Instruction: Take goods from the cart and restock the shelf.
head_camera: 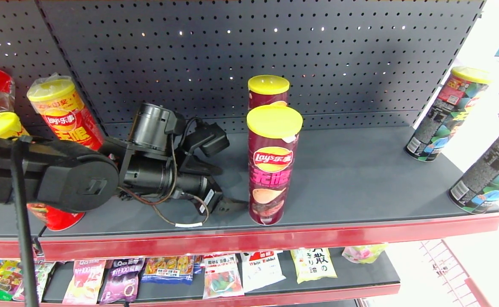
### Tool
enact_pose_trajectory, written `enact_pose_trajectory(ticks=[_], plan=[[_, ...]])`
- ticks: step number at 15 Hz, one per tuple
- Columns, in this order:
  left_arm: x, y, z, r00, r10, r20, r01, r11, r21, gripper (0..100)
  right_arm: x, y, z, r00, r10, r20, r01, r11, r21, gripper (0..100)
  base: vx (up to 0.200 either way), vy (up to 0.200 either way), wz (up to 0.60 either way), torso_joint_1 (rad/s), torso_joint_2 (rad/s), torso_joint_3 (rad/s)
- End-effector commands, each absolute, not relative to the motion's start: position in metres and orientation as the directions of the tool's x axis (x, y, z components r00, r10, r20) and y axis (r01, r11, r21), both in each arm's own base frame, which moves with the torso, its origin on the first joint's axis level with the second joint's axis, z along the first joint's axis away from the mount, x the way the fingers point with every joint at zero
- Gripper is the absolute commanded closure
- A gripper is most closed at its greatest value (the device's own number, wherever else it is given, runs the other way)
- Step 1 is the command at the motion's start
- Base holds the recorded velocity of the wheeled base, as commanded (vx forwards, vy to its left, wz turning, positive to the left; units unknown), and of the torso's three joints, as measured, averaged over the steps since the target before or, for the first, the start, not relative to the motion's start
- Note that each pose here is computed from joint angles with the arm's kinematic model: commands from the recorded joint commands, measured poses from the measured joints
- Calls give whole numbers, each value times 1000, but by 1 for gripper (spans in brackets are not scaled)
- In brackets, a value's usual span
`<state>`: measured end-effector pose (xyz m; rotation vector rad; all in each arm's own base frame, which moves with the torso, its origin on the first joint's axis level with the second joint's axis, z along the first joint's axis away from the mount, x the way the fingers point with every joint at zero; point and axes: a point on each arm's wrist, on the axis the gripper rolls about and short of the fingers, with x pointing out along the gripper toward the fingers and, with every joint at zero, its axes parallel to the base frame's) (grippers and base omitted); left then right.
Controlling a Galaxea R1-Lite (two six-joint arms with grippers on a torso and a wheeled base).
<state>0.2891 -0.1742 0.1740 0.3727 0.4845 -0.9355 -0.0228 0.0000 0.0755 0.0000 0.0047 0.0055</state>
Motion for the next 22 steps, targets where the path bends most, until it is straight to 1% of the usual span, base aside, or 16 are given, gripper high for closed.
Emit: enact_pose_trajectory(ticks=[1,6,13,15,16,17,18,19,20,22], plan=[[289,-174,175,501,-672,-545,834,544,97,0,-23,0,75,1000,6,-5,-6,1000,0,0,0,0,0,0,0,0],[287,-177,175,494,-677,-545,840,535,97,0,-23,0,75,1000,6,-5,-6,1000,0,0,0,0,0,0,0,0],[285,-174,174,495,-674,-549,837,538,95,0,-23,0,75,1000,6,-5,-6,1000,0,0,0,0,0,0,0,0],[281,-167,184,518,-675,-526,826,553,104,0,-23,0,75,1000,6,-5,-6,1000,0,0,0,0,0,0,0,0],[265,-153,199,545,-675,-497,811,575,107,0,-23,0,75,1000,6,-5,-6,1000,0,0,0,0,0,0,0,0],[255,-145,202,554,-673,-490,803,586,103,0,-23,0,75,1000,6,-5,-6,1000,-2,0,0,0,0,0,0,0],[227,-124,211,579,-669,-466,785,611,97,0,-23,0,75,1000,6,-5,-6,1000,0,0,0,0,0,0,0,0],[218,-118,213,586,-667,-460,780,618,97,0,-23,0,75,1000,6,-5,-6,1000,0,0,0,0,0,0,0,0],[178,-93,217,621,-660,-423,758,644,108,0,-23,0,75,1000,8,-5,-8,1000,0,0,0,0,0,0,0,0],[121,-58,214,692,-611,-385,698,703,137,0,-23,0,75,1000,8,-5,-8,1000,0,0,0,0,0,0,0,0]])
